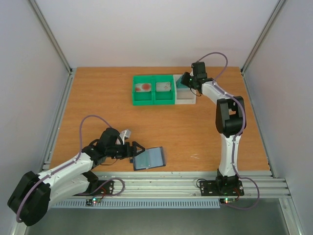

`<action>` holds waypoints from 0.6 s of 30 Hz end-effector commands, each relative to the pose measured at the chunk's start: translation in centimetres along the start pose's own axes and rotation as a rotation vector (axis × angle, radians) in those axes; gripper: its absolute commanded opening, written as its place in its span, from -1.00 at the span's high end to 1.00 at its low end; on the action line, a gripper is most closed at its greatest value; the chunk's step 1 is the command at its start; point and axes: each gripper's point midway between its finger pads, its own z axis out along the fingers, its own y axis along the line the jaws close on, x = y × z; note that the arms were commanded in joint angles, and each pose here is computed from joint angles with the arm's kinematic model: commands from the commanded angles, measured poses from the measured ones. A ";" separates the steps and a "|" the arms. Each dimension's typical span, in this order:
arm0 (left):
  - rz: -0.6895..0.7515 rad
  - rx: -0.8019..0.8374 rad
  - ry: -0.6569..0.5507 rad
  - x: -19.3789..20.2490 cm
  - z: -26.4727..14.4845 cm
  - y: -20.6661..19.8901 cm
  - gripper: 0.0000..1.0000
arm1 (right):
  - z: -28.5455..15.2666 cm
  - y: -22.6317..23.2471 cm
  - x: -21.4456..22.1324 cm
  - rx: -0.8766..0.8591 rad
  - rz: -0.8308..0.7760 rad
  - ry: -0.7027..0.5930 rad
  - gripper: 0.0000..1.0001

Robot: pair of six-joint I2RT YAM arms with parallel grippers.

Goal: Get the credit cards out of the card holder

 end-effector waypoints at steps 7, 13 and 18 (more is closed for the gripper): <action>0.017 0.039 -0.030 -1.2 -0.6 -2.0 -0.79 | 0.7 -1.3 -0.8 0.065 0.022 0.014 0.67; -0.004 0.010 -0.020 -0.8 -0.7 -1.4 -0.79 | 0.1 -2.2 -1.8 0.118 0.025 0.028 0.57; -0.037 -0.037 -0.003 -0.1 -0.8 -0.2 -0.79 | -0.8 -1.9 -2.4 0.134 0.008 0.036 0.43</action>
